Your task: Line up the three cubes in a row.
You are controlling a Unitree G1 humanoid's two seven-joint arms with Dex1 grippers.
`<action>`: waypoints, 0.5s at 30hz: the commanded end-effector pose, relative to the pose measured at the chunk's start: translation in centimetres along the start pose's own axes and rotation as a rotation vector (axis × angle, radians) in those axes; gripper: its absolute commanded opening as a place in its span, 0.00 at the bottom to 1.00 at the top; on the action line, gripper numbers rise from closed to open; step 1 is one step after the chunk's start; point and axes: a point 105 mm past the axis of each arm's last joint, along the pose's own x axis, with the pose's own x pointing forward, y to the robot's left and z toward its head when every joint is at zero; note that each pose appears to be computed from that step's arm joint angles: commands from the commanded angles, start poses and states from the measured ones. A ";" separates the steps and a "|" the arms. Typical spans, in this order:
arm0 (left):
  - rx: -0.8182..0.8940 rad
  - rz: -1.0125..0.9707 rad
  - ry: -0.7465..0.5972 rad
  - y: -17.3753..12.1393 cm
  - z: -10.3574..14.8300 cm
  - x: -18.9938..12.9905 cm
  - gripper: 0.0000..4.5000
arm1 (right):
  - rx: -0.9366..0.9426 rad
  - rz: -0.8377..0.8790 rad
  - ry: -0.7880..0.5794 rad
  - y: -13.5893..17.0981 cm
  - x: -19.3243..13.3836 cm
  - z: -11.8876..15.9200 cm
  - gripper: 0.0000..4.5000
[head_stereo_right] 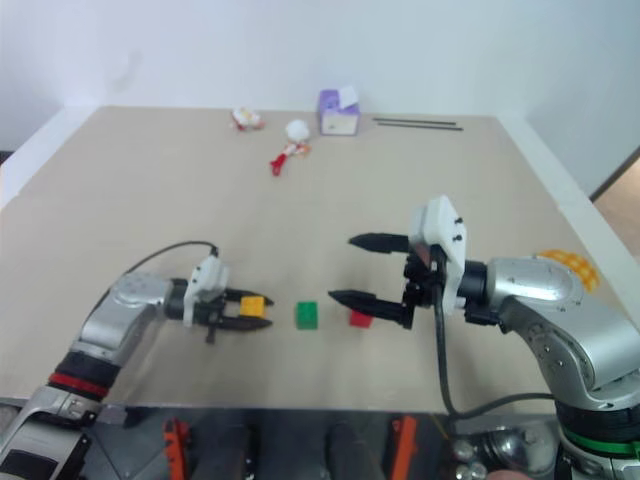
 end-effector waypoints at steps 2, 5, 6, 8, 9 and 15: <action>0.020 -0.016 -0.003 -0.5 -0.1 0.2 0.31 | -0.046 0.004 -0.013 0.1 0.0 1.0 1.00; 0.011 -0.022 -0.002 -0.6 -0.4 0.2 0.31 | -0.047 0.009 -0.014 0.1 0.2 1.0 1.00; 0.009 -0.023 -0.002 -0.6 -0.4 0.2 0.31 | -0.047 0.010 -0.014 0.1 0.2 1.0 1.00; 0.008 -0.025 -0.002 -0.6 -0.4 0.3 0.31 | -0.047 0.011 -0.015 0.1 0.3 1.0 1.00; 0.008 -0.026 -0.001 -0.6 -0.4 0.3 0.31 | -0.048 0.012 -0.015 0.1 0.4 1.0 1.00; 0.007 -0.042 -0.001 -0.5 -0.3 0.4 0.54 | -0.049 0.011 -0.013 0.1 0.3 1.0 1.00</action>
